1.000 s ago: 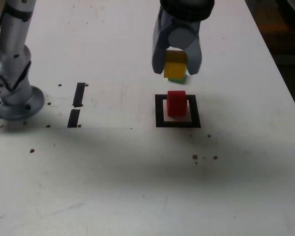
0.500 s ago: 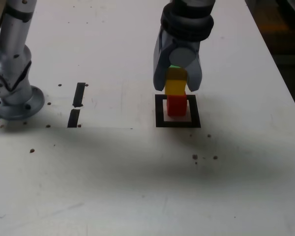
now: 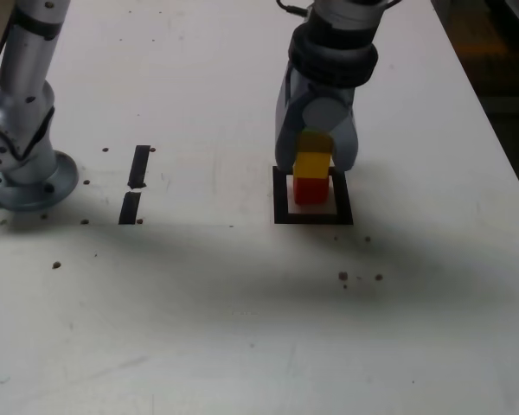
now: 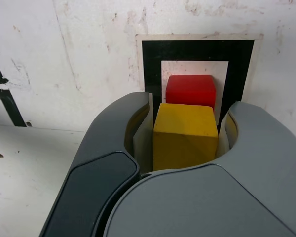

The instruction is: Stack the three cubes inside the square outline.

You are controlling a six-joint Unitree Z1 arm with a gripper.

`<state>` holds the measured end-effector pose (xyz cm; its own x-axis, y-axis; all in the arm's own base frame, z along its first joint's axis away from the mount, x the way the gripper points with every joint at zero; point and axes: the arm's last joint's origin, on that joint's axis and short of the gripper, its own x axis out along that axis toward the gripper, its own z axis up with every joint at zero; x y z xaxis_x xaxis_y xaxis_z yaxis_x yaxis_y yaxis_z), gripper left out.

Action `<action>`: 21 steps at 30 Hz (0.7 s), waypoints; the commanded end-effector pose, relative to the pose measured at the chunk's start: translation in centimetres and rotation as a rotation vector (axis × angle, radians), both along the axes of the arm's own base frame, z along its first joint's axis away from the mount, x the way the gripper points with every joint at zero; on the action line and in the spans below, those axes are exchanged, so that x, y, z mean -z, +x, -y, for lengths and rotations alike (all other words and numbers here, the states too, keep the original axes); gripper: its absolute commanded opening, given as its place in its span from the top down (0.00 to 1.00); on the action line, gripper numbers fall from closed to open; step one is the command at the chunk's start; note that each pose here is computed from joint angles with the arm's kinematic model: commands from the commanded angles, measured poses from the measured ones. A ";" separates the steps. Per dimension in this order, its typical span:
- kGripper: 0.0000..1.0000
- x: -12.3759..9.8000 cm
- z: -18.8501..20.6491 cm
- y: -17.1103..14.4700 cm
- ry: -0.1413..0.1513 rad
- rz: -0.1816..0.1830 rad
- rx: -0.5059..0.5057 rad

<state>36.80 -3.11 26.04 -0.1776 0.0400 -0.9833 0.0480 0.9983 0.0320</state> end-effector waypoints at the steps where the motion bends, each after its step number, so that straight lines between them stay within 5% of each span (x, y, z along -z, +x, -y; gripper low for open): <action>1: 0.75 0.2 -0.1 0.1 0.000 -0.003 0.000; 21: 0.66 1.0 -0.6 0.2 -0.011 0.006 -0.001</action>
<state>36.95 -2.51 25.17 -0.1682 0.0300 -0.9853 0.0464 0.9987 0.0225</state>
